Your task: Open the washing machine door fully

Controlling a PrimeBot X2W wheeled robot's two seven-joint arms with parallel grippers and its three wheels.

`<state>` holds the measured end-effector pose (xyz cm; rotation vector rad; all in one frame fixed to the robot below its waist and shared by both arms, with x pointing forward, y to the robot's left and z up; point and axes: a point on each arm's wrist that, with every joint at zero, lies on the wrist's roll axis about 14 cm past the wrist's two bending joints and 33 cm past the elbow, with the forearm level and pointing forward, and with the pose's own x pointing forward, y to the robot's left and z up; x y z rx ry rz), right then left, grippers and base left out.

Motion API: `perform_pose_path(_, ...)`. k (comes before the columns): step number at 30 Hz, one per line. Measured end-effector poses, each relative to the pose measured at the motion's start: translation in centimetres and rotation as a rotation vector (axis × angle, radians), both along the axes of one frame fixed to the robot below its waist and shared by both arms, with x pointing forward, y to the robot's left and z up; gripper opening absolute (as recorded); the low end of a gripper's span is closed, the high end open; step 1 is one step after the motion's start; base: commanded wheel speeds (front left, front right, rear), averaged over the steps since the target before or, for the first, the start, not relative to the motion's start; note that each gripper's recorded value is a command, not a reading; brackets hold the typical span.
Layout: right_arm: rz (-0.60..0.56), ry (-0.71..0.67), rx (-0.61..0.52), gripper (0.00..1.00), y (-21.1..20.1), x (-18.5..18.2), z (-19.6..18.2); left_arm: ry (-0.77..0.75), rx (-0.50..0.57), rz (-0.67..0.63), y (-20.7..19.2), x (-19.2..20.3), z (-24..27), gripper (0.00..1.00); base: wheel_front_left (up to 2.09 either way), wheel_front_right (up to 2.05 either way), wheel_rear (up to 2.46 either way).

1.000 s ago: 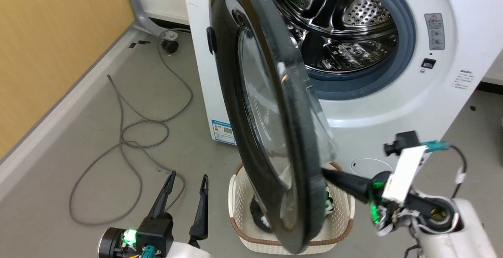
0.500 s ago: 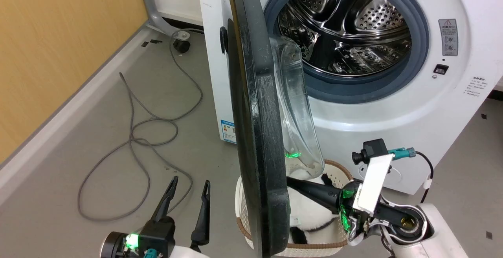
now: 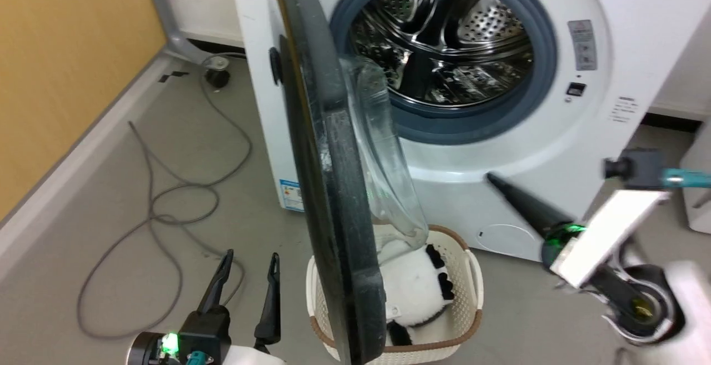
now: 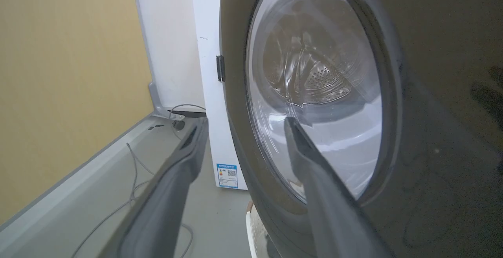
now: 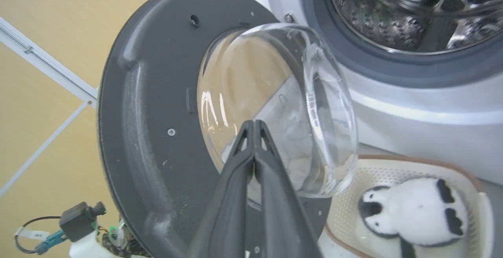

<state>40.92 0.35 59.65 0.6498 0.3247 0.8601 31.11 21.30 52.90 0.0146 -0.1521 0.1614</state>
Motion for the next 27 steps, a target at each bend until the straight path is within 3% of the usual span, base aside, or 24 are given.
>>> perform_pose_path(6, -0.258, -0.354, -0.226, 0.0, -6.6, 1.6, 0.7, -0.01, -0.003, -0.005, 0.1, 0.6, 0.3, 1.0, 0.0, 0.0, 0.0)
perform_pose_path(10, -0.415, -0.47, -0.307, 0.0, -10.9, 1.9, 0.1, -0.014, -0.015, -0.033, -0.3, 0.9, 0.4, 1.0, 0.0, 0.0, 0.0)
perform_pose_path(19, -0.668, -0.509, -0.351, 0.0, -15.8, -0.9, -2.4, 0.013, -0.012, -0.081, -1.0, 1.3, -0.4, 1.0, 0.0, 0.0, 0.0)
perform_pose_path(26, -0.733, -0.447, -0.325, 0.0, -15.5, -3.5, -4.6, 0.018, -0.015, -0.097, -1.4, 1.5, -0.6, 1.0, 0.0, 0.0, 0.0)
perform_pose_path(27, -0.732, -0.436, -0.335, 0.15, -15.5, -3.8, -5.1, 0.021, -0.015, -0.1, -1.5, 1.5, -0.7, 1.0, 0.0, 0.0, 0.0)
